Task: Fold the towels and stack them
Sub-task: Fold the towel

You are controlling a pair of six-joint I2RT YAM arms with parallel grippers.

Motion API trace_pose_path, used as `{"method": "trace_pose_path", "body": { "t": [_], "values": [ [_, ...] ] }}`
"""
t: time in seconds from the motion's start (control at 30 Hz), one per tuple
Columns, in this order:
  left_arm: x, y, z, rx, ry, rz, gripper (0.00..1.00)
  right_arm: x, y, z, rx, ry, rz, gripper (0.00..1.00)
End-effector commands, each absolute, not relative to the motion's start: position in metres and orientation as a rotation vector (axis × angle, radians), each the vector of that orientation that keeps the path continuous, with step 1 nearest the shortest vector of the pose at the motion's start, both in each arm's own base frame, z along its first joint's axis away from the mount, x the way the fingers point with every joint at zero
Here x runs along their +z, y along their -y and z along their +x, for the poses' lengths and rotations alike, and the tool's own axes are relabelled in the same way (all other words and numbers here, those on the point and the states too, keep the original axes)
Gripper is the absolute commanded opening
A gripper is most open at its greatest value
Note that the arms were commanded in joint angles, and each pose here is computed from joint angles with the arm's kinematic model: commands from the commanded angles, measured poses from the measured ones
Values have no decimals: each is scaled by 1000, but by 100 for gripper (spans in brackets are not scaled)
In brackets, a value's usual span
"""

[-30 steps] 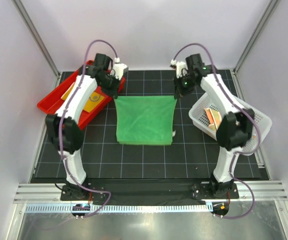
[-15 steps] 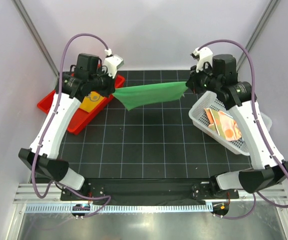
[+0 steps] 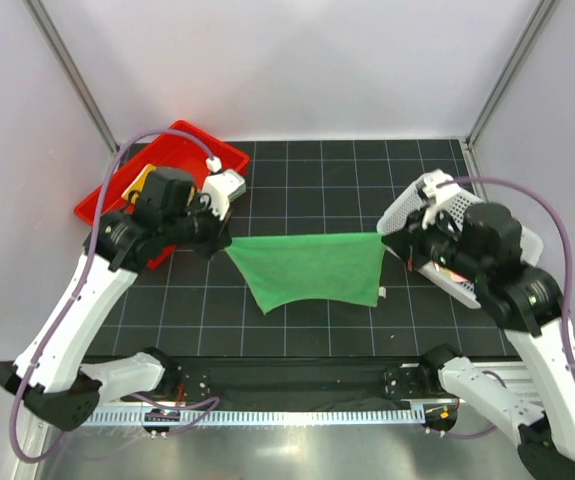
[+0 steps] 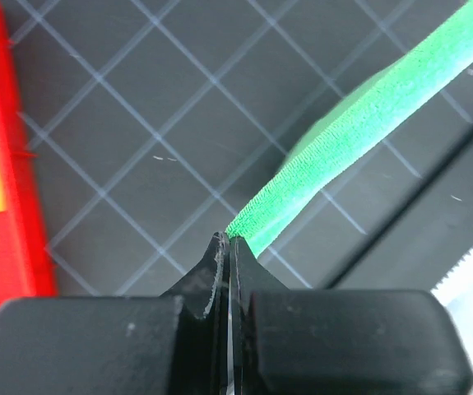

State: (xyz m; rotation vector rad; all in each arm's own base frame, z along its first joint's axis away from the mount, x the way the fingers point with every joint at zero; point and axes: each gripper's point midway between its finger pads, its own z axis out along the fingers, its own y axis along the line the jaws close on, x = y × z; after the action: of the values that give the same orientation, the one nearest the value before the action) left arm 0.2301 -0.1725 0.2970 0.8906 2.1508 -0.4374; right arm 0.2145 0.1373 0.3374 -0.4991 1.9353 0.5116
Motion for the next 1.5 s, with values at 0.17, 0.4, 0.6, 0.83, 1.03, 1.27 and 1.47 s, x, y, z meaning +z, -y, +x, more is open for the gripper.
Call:
{"method": "trace_pose_path", "body": {
  "t": [0.17,0.4,0.6,0.83,1.03,1.27,1.47],
  "values": [
    [296,186,173,-733,-2114,825,0,306,-142,163,702,-1982,-458,1],
    [278,195,211,-637,-2201,786,0,315,-150,210,634,-1967,-399,1],
    [214,190,296,-389,-2377,727,0,262,-166,297,476,-2075,-413,1],
    [184,189,405,-363,-2353,661,0,217,-170,402,401,-2178,-375,1],
    [154,198,435,-364,-2407,728,0,200,-175,449,397,-2197,-398,1],
    [205,184,401,-345,-2347,694,0,243,-167,405,419,-2172,-377,1],
    [267,189,304,-483,-2234,750,0,275,-168,290,526,-2123,-428,1]
  ]
}}
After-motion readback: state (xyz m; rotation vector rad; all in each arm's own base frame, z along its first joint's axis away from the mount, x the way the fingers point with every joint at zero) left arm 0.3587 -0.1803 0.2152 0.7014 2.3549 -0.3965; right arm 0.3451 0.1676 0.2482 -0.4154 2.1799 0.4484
